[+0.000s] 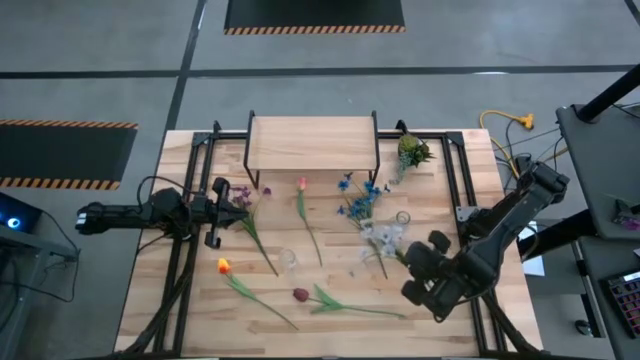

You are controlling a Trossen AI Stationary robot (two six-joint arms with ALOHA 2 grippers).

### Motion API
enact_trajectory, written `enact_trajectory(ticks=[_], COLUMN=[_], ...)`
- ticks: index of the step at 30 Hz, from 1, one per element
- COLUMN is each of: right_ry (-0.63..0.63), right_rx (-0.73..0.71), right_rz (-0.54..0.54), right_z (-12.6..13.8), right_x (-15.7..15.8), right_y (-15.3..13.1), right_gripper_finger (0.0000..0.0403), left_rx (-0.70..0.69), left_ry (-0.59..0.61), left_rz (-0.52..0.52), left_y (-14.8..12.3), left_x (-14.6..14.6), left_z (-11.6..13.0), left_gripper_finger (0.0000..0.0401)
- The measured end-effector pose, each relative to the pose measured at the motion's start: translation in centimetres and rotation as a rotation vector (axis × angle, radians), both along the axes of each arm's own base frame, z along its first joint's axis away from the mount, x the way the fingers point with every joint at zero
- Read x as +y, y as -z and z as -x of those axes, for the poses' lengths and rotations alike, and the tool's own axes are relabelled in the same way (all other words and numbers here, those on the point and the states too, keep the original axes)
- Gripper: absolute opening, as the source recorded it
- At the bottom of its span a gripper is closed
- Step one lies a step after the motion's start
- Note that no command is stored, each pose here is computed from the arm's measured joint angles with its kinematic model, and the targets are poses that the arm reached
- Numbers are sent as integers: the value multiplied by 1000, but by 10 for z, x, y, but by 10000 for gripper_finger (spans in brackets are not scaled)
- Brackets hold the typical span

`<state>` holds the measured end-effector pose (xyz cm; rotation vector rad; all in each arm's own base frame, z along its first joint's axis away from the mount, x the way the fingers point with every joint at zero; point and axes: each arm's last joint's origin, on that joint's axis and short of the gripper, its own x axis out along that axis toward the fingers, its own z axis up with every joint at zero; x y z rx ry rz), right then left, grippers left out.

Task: Pick and place flowers into a vace then onto a shelf
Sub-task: Put the white flowers into the right crystal vase

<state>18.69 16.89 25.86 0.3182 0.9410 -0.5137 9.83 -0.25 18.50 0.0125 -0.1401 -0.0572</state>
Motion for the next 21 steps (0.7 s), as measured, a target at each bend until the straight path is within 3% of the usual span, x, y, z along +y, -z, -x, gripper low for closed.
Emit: enact_trajectory(ticks=[4, 9, 16, 21], right_ry=[-83, -168, -225, -333], right_rx=[-66, -226, -261, -404], right_rz=[96, 290, 269, 275], right_z=[-5, -10, -22, -29], right_x=[2, 4, -16, -31], right_y=[-9, -6, 26, 32], right_gripper_finger=[13, 13, 13, 13], left_rx=[0, 0, 2, 9], left_ry=[0, 0, 0, 1], left_rz=[0, 0, 3, 4], left_y=[0, 0, 0, 1], left_x=[0, 0, 0, 0], left_z=[0, 0, 0, 0], left_gripper_finger=[0, 0, 0, 0])
